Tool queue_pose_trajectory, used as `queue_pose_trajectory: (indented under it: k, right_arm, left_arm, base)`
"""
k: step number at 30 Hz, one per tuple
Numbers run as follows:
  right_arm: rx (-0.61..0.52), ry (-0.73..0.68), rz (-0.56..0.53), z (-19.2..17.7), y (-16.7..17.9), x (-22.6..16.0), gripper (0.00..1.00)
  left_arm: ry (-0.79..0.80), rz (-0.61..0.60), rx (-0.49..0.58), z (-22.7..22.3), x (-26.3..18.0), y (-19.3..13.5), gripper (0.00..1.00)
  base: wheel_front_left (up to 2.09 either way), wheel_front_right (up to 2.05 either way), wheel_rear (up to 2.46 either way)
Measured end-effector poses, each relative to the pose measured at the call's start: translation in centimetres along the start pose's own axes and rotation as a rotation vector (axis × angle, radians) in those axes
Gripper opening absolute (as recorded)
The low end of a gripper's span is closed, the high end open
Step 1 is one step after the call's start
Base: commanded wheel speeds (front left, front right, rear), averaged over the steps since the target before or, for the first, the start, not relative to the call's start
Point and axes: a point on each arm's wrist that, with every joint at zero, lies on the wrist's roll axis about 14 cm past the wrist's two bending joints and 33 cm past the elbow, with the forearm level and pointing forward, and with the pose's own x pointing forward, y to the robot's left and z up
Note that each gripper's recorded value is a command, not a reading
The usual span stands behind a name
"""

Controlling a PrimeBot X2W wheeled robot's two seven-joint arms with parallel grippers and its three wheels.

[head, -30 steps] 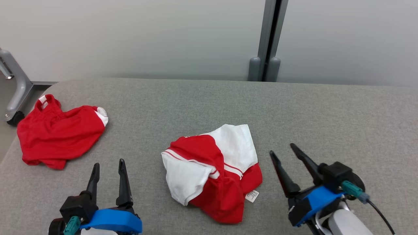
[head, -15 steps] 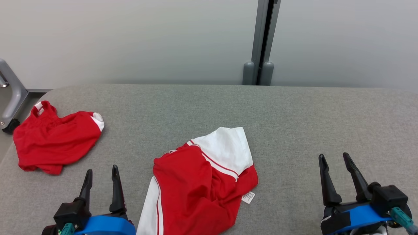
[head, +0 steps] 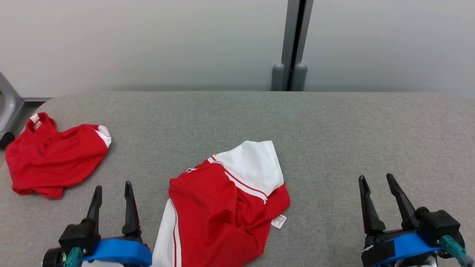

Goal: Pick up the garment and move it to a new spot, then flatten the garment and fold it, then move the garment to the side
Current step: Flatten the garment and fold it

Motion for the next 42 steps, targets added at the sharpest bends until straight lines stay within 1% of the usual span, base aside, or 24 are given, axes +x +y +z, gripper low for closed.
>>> queue_pose_trajectory:
  k: [2,5,9,14,16,19,24,26,28,33,37,42]
  right_arm:
    - [0.006,0.007,-0.007,-0.3,-0.2,0.0,1.0]
    - [0.009,0.017,-0.018,-0.6,-0.6,0.0,1.0]
    - [0.007,0.021,-0.036,-0.7,-1.2,0.4,1.0]
    - [0.001,0.039,-0.075,-1.4,-2.6,0.6,1.0]
    - [-0.001,0.052,-0.094,-1.8,-3.3,0.6,1.0]
    - [-0.006,0.072,-0.124,-2.5,-4.4,0.6,1.0]
    - [-0.013,0.092,-0.162,-3.3,-5.8,0.6,1.0]
    - [-0.015,0.099,-0.174,-3.5,-6.2,0.6,1.0]
    - [-0.019,0.101,-0.185,-3.5,-6.7,0.6,1.0]
    - [-0.021,0.111,-0.204,-3.9,-7.3,0.4,1.0]
    - [-0.021,0.112,-0.207,-3.9,-7.4,0.5,1.0]
    - [-0.018,0.115,-0.198,-4.1,-7.1,0.6,1.0]
  left_arm:
    - [-0.008,-0.033,0.017,0.4,0.9,-0.7,1.0]
    - [-0.054,-0.1,0.048,2.3,3.2,-2.2,1.0]
    - [-0.095,-0.243,0.085,4.6,6.7,-6.2,1.0]
    - [-0.078,-0.399,0.125,5.3,10.7,-11.1,1.0]
    - [-0.046,-0.451,0.133,4.6,12.0,-12.9,1.0]
    - [0.045,-0.523,0.157,2.2,13.3,-15.3,1.0]
    - [0.226,-0.611,0.201,-3.3,13.8,-17.8,1.0]
    - [0.311,-0.64,0.233,-5.8,13.4,-17.9,1.0]
    - [0.392,-0.645,0.256,-8.0,12.9,-17.3,1.0]
    - [0.549,-0.622,0.311,-12.0,11.7,-14.8,1.0]
    - [0.631,-0.596,0.346,-13.5,11.1,-12.9,1.0]
    - [0.699,-0.574,0.376,-14.0,10.7,-11.7,1.0]
  base:
    - [0.0,0.0,0.0]
    - [0.0,0.0,0.0]
    - [0.0,0.0,0.0]
    - [0.0,0.0,0.0]
    - [0.0,0.0,0.0]
    - [0.0,0.0,0.0]
    - [0.0,0.0,0.0]
    - [0.0,0.0,0.0]
    - [0.0,0.0,0.0]
    - [0.0,0.0,0.0]
    - [0.0,0.0,0.0]
    - [0.0,0.0,0.0]
